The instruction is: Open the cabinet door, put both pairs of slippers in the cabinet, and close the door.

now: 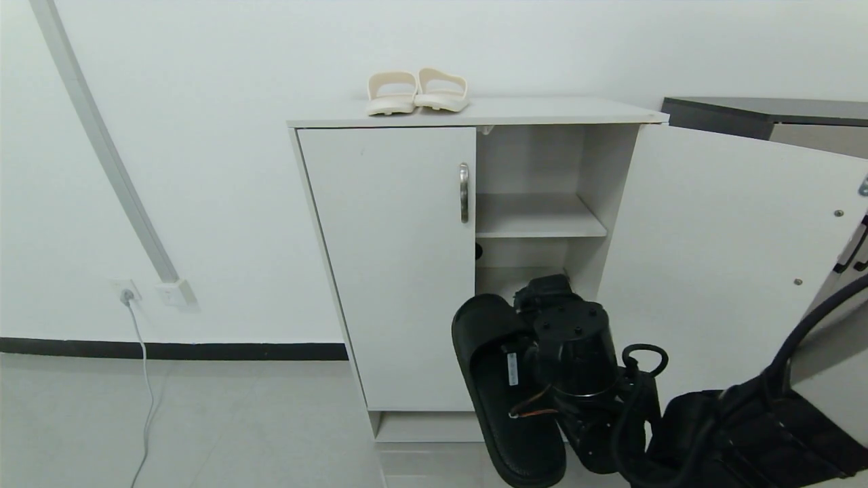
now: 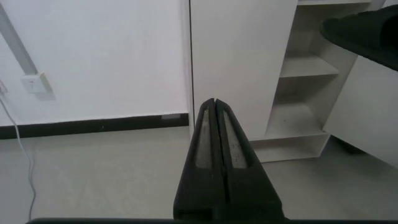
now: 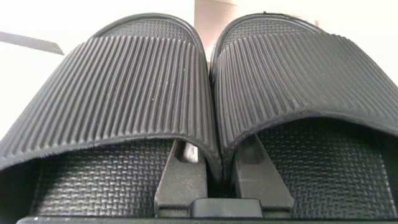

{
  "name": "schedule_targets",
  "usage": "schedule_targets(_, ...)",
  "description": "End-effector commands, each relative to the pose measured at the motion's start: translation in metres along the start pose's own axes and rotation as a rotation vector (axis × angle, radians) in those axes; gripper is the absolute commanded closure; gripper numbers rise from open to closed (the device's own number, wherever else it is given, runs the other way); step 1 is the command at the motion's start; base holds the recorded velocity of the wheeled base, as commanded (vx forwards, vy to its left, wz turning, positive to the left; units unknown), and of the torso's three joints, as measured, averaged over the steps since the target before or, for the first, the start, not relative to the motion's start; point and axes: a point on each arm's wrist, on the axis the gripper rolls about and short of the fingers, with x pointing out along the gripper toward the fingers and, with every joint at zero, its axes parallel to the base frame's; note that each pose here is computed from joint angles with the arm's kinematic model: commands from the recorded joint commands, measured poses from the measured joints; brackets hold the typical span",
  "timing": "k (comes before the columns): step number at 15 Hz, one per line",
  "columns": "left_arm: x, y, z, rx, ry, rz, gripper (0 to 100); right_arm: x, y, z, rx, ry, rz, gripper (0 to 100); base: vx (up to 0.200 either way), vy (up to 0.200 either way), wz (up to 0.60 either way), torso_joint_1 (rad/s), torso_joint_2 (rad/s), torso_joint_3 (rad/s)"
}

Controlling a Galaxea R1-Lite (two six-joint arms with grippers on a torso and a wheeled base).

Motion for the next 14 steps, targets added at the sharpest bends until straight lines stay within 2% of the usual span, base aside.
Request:
schedule_targets(1,0.0,0.0,0.0,-0.001,0.002,0.0,100,0.019,0.016,-0.014,-0.015,0.012,-0.078,100,0.0,0.0,0.0,0.0,0.0,0.0)
schedule_targets(5,0.0,0.0,0.0,-0.001,0.002,0.0,100,0.023,0.013,-0.014,0.002,0.011,-0.093,100,0.0,0.0,0.0,0.0,0.0,0.0)
schedule_targets(11,0.0,0.0,0.0,-0.011,0.002,0.0,100,0.031,0.011,-0.025,-0.011,0.033,-0.106,100,0.0,-0.2,0.0,0.005,0.0,0.003)
schedule_targets(14,0.0,0.0,0.0,-0.021,0.002,0.002,100,0.04,0.015,-0.039,-0.022,0.05,-0.096,100,0.0,0.0,0.0,0.0,0.0,0.0)
